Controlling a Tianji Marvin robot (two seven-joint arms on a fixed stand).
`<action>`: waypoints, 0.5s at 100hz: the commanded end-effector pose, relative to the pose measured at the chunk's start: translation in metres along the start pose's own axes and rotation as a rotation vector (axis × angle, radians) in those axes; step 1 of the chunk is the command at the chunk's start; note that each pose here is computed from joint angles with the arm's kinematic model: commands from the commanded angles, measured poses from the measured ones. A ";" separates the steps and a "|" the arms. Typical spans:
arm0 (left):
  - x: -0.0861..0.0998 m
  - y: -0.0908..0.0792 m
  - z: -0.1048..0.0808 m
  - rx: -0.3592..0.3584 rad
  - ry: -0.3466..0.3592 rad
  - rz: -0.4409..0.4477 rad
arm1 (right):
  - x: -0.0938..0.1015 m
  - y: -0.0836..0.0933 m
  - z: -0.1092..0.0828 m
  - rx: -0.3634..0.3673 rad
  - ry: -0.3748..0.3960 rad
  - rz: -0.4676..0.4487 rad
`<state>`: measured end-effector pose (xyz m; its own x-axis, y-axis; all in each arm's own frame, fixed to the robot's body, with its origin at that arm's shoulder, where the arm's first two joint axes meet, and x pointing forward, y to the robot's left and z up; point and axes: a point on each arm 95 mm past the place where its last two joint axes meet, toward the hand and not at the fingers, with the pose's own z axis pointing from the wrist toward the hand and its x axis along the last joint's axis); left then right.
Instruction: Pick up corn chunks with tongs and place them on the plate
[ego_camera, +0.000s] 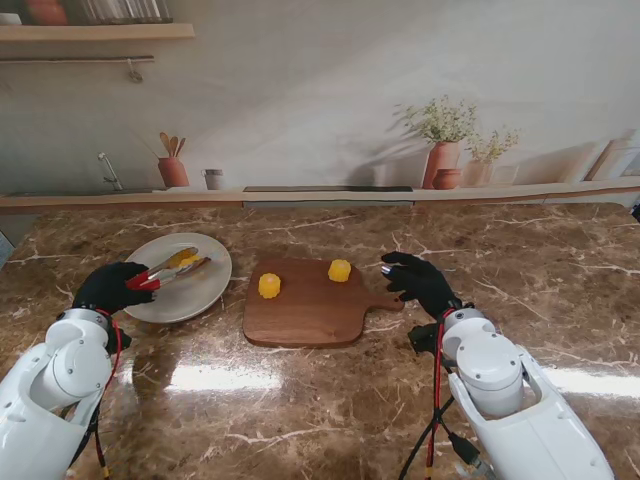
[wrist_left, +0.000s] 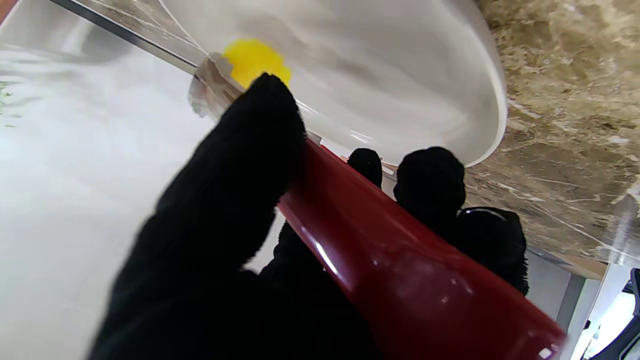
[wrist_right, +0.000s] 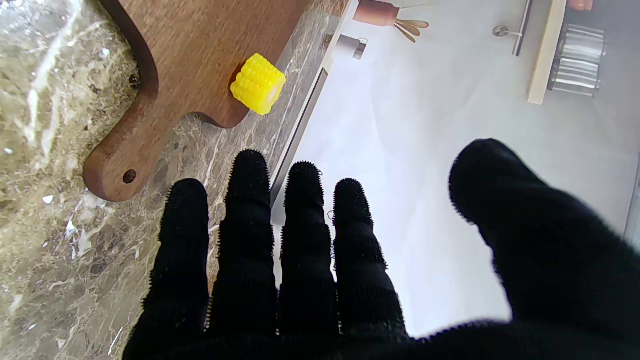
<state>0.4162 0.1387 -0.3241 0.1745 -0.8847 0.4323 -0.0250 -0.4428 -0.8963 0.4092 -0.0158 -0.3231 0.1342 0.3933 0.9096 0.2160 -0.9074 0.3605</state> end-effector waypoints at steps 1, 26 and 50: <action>0.000 -0.003 0.002 0.006 -0.005 0.003 | -0.005 -0.002 -0.003 0.025 -0.018 0.000; 0.024 -0.010 0.004 -0.010 0.059 -0.029 | -0.007 0.001 -0.006 0.004 -0.025 0.006; 0.081 -0.001 0.006 -0.111 0.196 -0.056 | -0.012 0.005 -0.006 -0.011 -0.028 -0.010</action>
<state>0.4274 0.0935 -0.3009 0.0479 -0.8778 0.4767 -0.1239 -0.4788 -0.8692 0.4058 -0.0238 -0.3234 0.1426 0.4024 0.9043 0.1993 -0.9066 0.3720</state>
